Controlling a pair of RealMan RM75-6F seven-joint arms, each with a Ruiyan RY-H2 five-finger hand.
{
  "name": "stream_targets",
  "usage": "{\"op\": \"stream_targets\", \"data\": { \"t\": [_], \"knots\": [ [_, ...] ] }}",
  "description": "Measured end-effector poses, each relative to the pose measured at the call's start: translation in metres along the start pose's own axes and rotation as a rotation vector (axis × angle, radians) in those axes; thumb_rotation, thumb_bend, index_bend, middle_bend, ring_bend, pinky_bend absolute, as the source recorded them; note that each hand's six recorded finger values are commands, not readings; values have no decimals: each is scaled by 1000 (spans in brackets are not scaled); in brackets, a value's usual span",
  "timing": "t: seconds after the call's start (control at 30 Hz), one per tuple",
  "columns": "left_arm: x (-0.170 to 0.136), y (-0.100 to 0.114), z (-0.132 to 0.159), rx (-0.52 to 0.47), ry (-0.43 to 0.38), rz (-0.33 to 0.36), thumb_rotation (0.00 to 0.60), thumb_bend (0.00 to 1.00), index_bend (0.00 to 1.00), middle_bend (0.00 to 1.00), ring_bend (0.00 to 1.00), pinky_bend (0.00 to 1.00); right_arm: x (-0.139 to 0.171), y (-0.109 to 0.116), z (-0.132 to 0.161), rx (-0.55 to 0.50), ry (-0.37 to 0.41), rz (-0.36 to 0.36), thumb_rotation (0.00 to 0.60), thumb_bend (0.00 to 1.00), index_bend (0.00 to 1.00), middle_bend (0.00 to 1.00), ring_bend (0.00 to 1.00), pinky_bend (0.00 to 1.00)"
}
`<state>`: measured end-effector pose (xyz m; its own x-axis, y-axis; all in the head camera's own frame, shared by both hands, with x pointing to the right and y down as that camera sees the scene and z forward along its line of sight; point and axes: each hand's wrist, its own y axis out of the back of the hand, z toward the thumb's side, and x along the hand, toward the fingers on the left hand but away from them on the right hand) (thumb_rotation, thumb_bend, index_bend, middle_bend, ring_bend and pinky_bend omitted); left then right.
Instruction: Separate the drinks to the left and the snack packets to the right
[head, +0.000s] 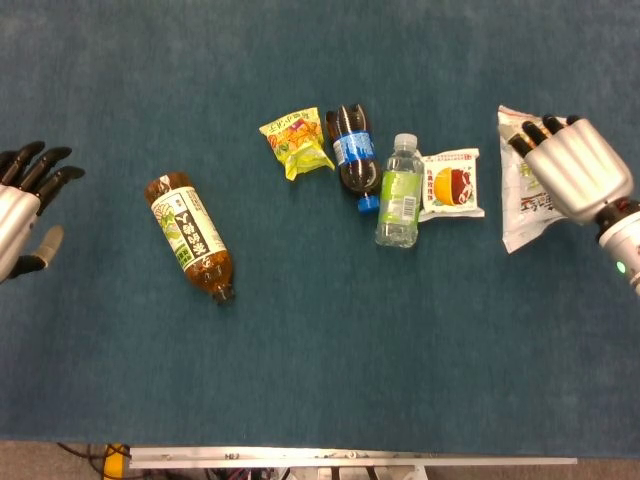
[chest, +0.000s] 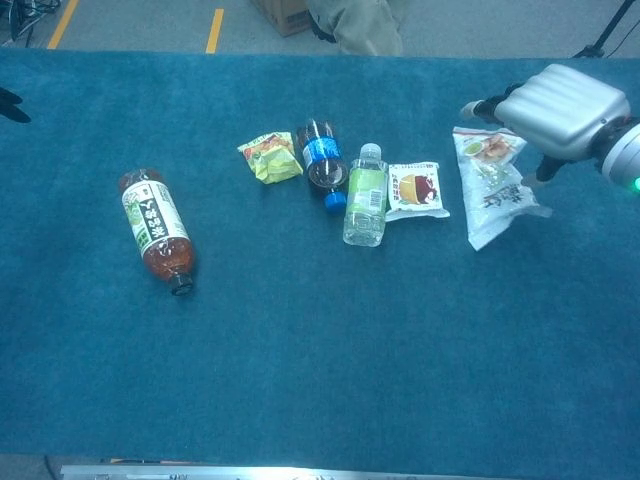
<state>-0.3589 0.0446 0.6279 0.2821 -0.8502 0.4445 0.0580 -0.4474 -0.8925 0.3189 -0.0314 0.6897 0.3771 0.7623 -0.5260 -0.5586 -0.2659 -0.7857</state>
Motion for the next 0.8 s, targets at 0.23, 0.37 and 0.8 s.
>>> {"op": "stream_targets", "data": {
  "t": [0.23,0.37,0.8],
  "knots": [
    [-2,0,-2,-3,7,4,600,455,165,93,50,131,5,22,14,-42,50,-72,600,33,19,230,237,466],
    [-3,0,0,-2,2,5,600,455,165,93,50,131,5,33,37,-17,118,-139,600,33,19,232,235,466],
    [-16,0,-6,-7,31,5,600,455,165,92,50,131,-19,38,117,180,307,-197,600,33,85,259,235,412]
  ]
}}
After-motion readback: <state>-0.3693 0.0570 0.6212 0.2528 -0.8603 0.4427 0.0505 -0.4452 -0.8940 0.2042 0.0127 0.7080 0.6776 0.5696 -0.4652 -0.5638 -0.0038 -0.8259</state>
